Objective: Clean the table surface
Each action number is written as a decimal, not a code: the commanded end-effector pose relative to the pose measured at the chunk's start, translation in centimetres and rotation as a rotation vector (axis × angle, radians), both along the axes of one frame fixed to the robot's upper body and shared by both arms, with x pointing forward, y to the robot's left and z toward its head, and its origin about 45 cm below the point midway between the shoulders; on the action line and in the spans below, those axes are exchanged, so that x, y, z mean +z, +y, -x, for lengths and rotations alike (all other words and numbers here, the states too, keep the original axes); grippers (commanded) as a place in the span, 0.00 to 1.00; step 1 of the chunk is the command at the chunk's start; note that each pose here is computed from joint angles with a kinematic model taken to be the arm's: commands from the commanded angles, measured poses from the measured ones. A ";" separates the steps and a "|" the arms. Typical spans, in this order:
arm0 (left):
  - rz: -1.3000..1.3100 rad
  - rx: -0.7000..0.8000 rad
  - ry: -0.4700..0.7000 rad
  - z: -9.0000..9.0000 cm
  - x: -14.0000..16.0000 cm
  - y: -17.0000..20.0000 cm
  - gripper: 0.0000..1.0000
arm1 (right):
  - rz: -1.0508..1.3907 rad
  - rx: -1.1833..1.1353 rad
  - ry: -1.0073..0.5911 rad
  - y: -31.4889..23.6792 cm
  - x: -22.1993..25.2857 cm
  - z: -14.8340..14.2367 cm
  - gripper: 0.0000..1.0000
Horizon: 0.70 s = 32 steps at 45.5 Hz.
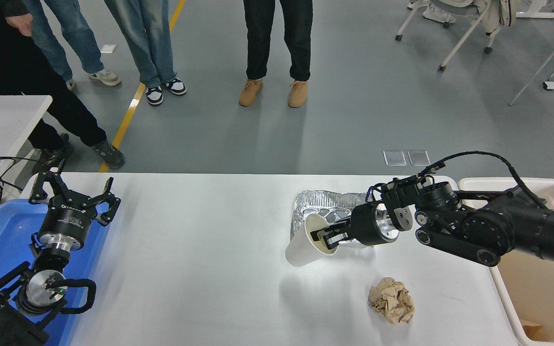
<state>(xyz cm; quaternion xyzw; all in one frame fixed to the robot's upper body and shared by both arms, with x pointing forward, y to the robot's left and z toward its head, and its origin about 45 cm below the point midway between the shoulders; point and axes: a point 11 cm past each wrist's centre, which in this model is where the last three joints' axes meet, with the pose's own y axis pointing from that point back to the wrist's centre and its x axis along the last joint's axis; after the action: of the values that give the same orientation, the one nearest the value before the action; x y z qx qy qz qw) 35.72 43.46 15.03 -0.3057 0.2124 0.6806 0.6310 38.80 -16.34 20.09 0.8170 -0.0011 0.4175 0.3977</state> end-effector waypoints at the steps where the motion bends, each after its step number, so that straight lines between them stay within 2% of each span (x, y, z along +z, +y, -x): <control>1: 0.001 0.000 0.000 0.0 0.0 0.0 0.99 | -0.073 -0.059 -0.037 -2.7 6.3 -1.2 0.00; 22: 0.001 0.000 0.000 0.0 0.0 0.0 0.99 | -0.316 -0.309 -0.134 -11.1 17.0 -3.4 0.00; 32: 0.001 0.000 0.000 0.0 0.0 0.0 0.99 | -0.365 -0.428 -0.151 -15.3 18.4 -3.3 0.00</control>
<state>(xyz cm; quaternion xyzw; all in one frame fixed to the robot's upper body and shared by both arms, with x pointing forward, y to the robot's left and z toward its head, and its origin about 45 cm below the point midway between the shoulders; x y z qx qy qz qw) 35.72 43.46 15.02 -0.3057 0.2125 0.6807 0.6309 42.23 -27.10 35.55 0.8309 -0.2094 0.3928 0.3338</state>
